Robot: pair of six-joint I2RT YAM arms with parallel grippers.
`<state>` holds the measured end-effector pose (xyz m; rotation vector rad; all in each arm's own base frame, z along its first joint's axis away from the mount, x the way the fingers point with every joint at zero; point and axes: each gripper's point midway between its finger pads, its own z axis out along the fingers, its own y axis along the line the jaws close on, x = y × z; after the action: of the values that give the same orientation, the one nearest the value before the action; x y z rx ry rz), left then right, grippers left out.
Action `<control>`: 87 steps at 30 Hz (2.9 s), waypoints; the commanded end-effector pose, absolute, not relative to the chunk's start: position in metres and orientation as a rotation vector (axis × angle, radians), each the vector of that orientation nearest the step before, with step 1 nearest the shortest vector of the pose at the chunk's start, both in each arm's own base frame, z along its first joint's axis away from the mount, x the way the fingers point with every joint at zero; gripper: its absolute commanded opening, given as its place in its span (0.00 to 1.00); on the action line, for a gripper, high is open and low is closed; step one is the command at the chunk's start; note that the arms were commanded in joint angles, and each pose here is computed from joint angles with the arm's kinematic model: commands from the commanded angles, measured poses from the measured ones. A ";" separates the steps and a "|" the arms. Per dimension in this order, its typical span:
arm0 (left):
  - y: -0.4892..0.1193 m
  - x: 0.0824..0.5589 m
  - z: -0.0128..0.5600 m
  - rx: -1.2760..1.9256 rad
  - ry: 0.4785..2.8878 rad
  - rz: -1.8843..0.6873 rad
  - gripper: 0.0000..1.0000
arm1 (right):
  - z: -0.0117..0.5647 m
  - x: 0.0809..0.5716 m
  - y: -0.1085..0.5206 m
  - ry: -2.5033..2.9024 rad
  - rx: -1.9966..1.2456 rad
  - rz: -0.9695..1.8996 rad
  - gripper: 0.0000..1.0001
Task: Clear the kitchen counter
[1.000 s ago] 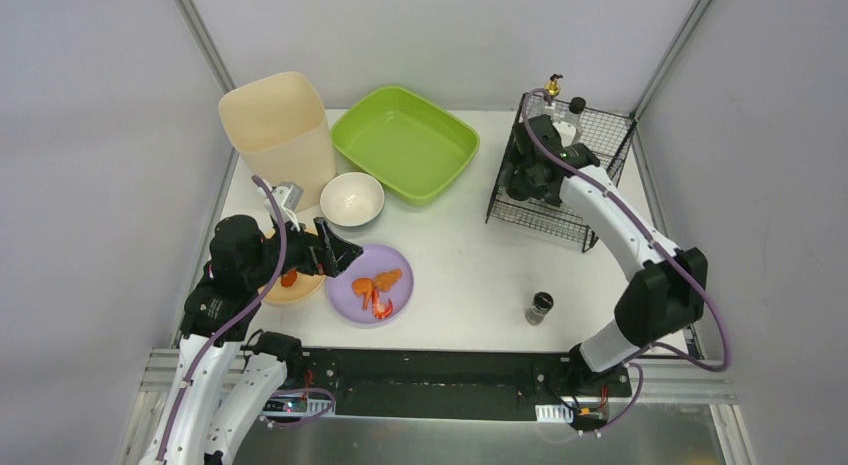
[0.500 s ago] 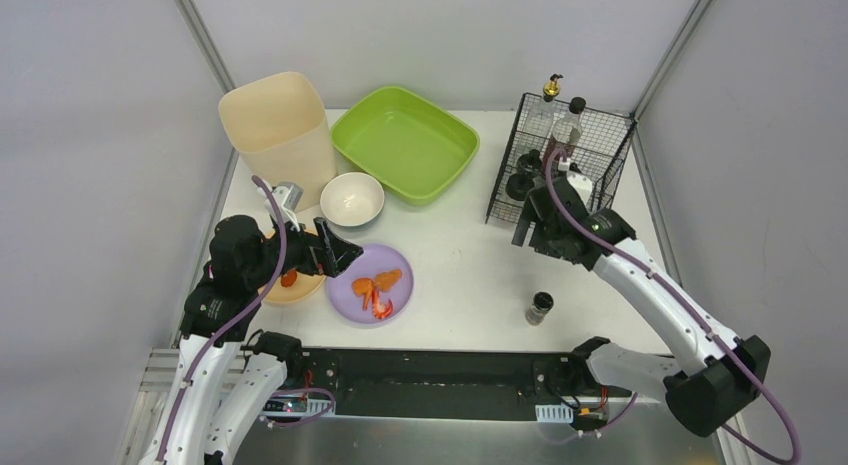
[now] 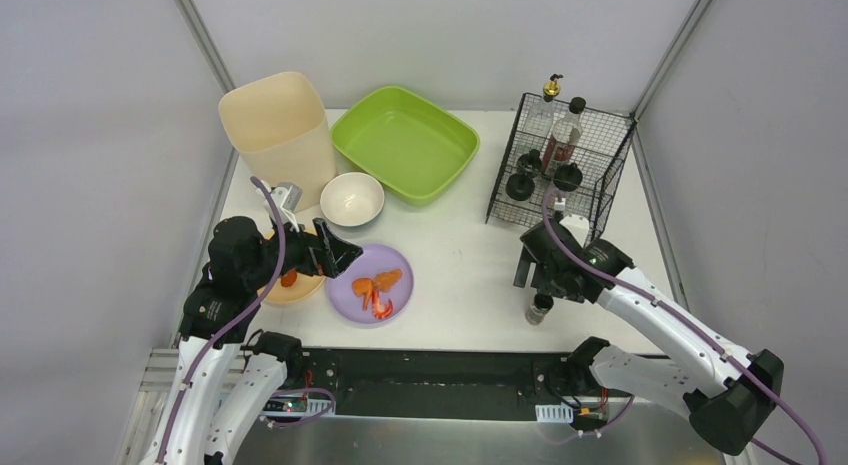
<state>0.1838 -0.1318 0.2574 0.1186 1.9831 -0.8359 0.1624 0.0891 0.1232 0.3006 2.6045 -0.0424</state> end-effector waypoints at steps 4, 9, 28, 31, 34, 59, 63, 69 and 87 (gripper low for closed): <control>-0.133 0.185 0.266 0.129 1.942 -0.851 1.00 | 0.122 0.146 0.088 2.613 0.341 -0.087 0.88; -0.133 0.185 0.266 0.131 1.942 -0.853 1.00 | 0.121 0.140 0.086 2.600 0.375 -0.107 0.88; -0.134 0.185 0.266 0.133 1.945 -0.859 1.00 | 0.106 0.132 0.086 2.590 0.436 -0.107 0.65; -0.134 0.185 0.266 0.132 1.946 -0.859 1.00 | 0.105 0.131 0.088 2.601 0.424 -0.104 0.59; -0.134 0.185 0.266 0.131 1.945 -0.858 1.00 | 0.107 0.131 0.092 2.596 0.416 -0.081 0.45; -0.133 0.187 0.264 0.126 1.951 -0.848 1.00 | 0.235 0.246 0.103 2.317 0.433 0.016 0.15; -0.133 0.187 0.263 0.126 1.957 -0.850 1.00 | 0.251 0.270 0.091 2.285 0.475 -0.010 0.15; -0.134 0.187 0.263 0.126 1.959 -0.853 1.00 | 0.261 0.300 0.070 2.253 0.585 -0.010 0.15; -0.135 0.187 0.262 0.130 1.964 -0.863 1.00 | 0.217 0.349 0.041 2.306 0.703 -0.077 0.15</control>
<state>0.1850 -0.1325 0.2555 0.1173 1.9939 -0.8387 0.3383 0.0406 0.2194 0.7101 2.3115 -0.1000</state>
